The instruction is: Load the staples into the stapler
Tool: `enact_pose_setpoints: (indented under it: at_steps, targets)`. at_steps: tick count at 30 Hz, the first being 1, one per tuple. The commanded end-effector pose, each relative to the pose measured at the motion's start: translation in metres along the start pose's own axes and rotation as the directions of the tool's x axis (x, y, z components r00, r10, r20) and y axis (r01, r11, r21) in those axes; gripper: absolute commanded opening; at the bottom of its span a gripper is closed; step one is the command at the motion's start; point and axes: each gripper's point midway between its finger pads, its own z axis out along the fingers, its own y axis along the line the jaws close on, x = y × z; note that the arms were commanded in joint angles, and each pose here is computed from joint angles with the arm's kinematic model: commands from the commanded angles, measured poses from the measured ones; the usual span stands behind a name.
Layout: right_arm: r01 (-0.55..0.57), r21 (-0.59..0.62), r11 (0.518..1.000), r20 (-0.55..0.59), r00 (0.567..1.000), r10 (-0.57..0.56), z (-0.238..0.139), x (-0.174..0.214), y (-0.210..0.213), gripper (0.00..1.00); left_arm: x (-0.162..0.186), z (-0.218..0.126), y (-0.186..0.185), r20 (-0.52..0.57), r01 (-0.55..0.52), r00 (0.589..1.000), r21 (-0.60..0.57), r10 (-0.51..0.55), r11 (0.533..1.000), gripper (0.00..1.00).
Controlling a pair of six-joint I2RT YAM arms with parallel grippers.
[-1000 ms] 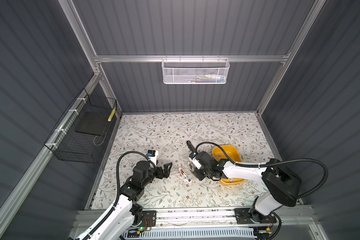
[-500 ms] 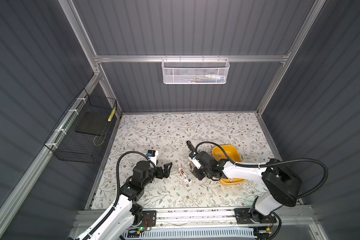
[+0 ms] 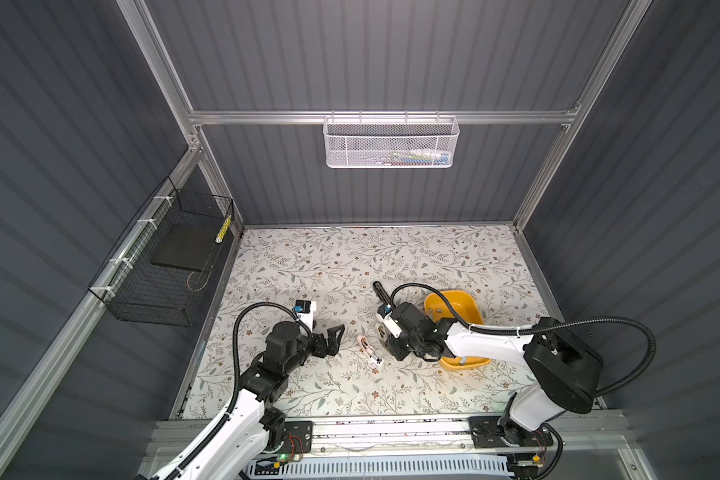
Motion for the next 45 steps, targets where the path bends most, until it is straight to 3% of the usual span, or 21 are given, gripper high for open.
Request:
enact_pose_setpoints:
  at_steps: [1,45]
  targets:
    - [-0.005,-0.002,1.000,-0.003,1.000,0.005,0.000,-0.002,0.002,0.09,0.001,0.000,-0.001,0.003,-0.014,1.000,0.010,0.014,1.000,1.00]
    - [-0.016,0.063,0.998,-0.054,0.998,0.019,0.006,0.015,-0.004,0.10,0.001,0.000,-0.001,0.003,-0.015,1.000,0.009,0.015,1.000,1.00]
